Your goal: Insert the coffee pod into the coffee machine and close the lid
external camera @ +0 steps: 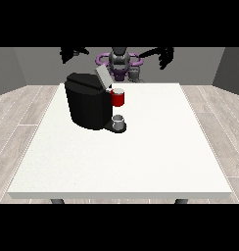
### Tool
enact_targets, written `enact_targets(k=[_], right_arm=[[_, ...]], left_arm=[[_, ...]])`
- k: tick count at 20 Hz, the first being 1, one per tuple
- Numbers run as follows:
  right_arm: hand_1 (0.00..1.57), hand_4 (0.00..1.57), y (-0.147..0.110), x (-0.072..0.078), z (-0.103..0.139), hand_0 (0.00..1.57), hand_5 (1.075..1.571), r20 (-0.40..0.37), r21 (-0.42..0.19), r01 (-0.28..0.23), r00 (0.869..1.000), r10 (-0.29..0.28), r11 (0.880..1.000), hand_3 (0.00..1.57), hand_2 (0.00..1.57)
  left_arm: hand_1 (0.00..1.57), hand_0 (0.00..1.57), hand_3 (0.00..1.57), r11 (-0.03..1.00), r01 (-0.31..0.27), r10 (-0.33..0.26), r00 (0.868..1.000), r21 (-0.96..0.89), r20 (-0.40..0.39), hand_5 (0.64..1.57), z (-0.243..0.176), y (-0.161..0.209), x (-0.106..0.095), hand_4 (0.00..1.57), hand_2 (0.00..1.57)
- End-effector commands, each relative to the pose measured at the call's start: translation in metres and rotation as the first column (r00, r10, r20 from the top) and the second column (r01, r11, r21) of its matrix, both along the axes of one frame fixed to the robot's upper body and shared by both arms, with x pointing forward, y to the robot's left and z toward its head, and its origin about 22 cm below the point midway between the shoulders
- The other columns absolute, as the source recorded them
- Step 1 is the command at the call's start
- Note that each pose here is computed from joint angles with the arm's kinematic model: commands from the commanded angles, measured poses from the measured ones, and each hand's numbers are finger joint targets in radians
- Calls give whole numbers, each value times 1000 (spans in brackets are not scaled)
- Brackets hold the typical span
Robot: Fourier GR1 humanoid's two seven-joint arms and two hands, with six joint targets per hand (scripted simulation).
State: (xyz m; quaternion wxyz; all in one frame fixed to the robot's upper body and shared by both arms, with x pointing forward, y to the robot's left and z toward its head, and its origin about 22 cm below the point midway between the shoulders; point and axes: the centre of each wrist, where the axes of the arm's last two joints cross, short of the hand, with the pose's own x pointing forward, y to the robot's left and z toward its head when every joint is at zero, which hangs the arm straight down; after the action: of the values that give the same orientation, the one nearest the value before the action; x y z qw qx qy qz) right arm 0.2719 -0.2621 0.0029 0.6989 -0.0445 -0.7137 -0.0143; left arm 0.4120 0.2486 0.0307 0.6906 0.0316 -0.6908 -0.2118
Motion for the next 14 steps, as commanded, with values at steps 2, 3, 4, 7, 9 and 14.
enact_targets(k=[2,3,4,7,9,14], right_arm=[[0,43,-14,14,31,0,1571,37,-57,-44,998,47,997,0,0],[0,0,-12,1,13,0,1571,36,-13,-71,997,72,997,0,0],[0,0,0,19,34,0,1571,51,-24,-69,996,70,997,0,0],[0,0,-3,20,36,0,1571,57,-59,-118,991,121,991,0,0],[0,0,12,26,46,0,1571,9,-70,-116,993,117,991,0,0],[0,215,0,39,54,0,1571,40,-134,-140,988,147,981,0,0]], left_arm=[[0,0,0,985,-42,30,997,-169,-76,1571,-43,-17,-24,227,0],[0,0,0,982,-49,35,997,-181,-75,1571,-37,-9,-23,215,0],[0,0,0,980,-46,38,998,-191,-47,1571,-43,-19,-27,90,0],[0,0,0,975,-26,11,997,-220,-72,1571,-51,-6,-37,0,0],[0,0,0,969,-40,11,993,-245,-120,1571,-59,-10,-45,0,0],[0,0,0,946,-13,-12,997,-323,-75,1571,-51,-2,-50,140,0]])
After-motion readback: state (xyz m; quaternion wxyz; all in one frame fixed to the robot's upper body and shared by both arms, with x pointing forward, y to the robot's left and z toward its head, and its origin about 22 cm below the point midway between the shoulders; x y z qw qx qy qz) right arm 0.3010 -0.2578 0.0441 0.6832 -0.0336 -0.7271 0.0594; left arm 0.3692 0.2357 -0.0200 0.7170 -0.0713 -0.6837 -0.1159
